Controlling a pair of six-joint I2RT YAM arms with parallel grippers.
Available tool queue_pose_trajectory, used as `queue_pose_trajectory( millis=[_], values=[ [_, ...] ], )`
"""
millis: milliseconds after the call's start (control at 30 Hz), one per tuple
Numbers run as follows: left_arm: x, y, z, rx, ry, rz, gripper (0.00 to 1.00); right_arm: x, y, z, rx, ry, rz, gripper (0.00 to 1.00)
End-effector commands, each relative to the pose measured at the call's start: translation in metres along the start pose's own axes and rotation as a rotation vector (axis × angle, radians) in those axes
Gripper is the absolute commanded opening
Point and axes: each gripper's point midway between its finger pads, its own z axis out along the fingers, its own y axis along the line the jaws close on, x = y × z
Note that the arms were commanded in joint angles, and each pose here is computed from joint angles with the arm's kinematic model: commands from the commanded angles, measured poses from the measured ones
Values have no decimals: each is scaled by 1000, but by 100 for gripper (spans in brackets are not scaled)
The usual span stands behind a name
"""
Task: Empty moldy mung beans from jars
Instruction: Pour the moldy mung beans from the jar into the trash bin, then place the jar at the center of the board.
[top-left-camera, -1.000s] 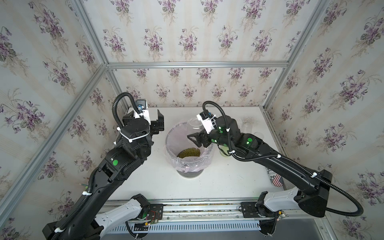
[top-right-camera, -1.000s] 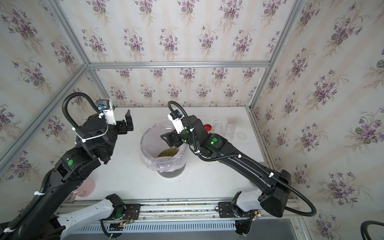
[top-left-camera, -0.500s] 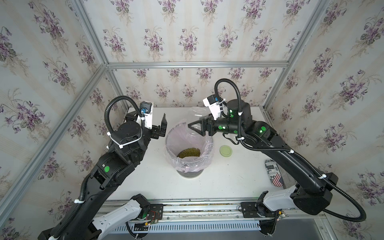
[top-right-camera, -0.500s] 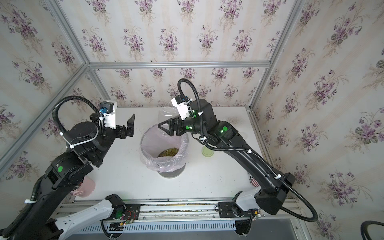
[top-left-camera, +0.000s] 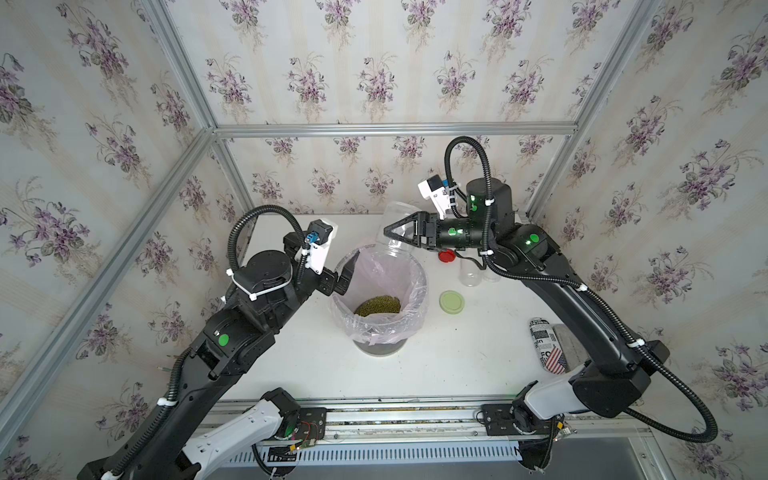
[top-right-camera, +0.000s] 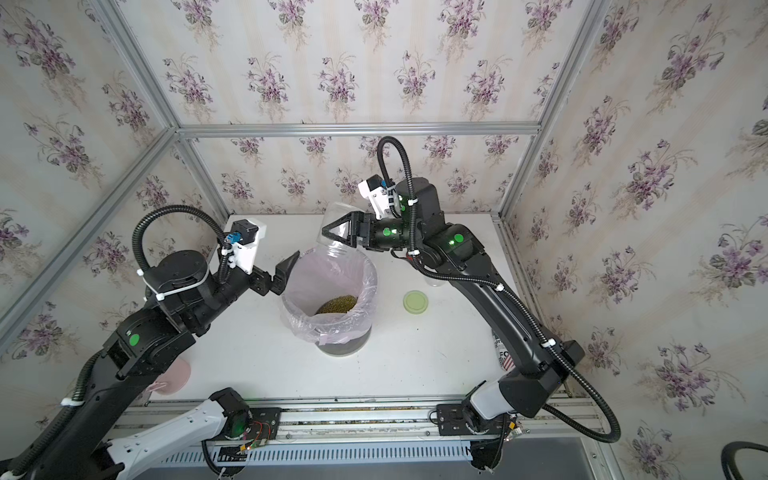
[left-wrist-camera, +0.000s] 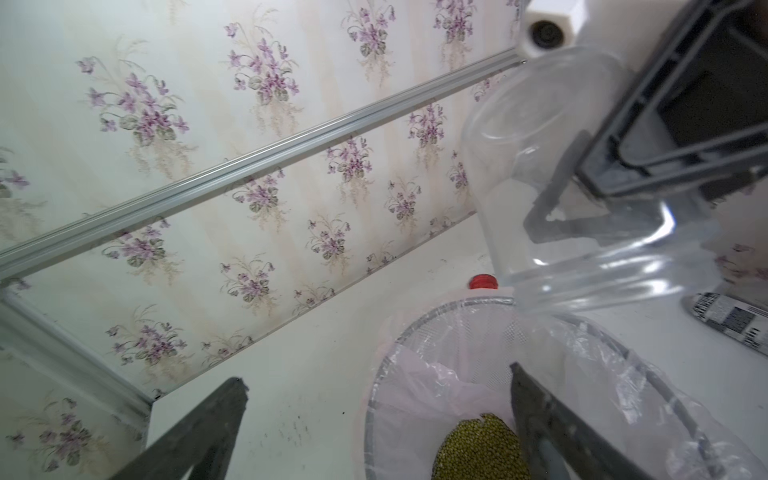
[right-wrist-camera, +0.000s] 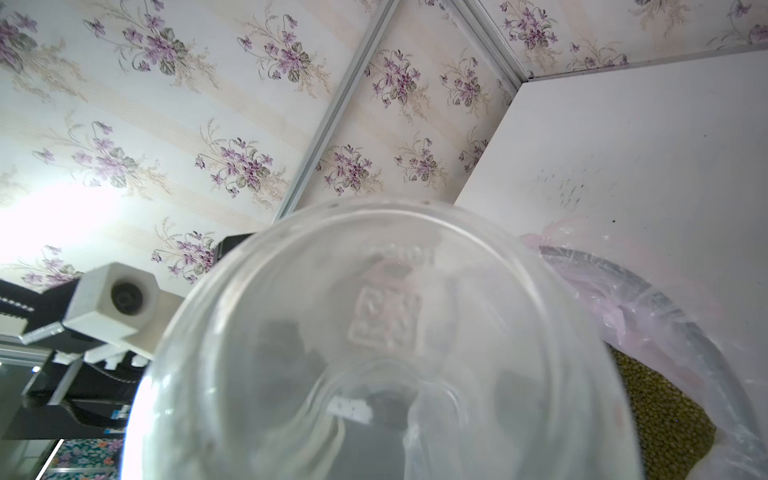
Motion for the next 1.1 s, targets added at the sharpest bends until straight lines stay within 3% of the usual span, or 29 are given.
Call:
queue_pose_trajectory(
  millis=[0, 100, 300, 400, 600, 767, 1067],
  values=[
    [-14, -27, -4, 161, -76, 18, 100, -17, 8, -7, -73, -41, 85, 8],
    [-19, -38, -11, 230, -113, 22, 98, -23, 3, -12, -89, -57, 125, 8],
    [-25, -52, -7, 313, -123, -8, 64, -25, 3, -8, -134, -67, 186, 8],
    [-27, -53, -1, 312, -130, -23, 61, -26, 5, -9, -164, -83, 222, 7],
    [-39, -46, 6, 269, -199, -44, 68, -27, 8, -13, -176, -106, 247, 7],
    [-41, -51, 18, 289, -182, -53, 67, -23, 5, -11, -186, -103, 269, 7],
    [-42, -50, 29, 273, -187, -49, 51, -16, 10, -12, -215, -92, 285, 7]
  ],
)
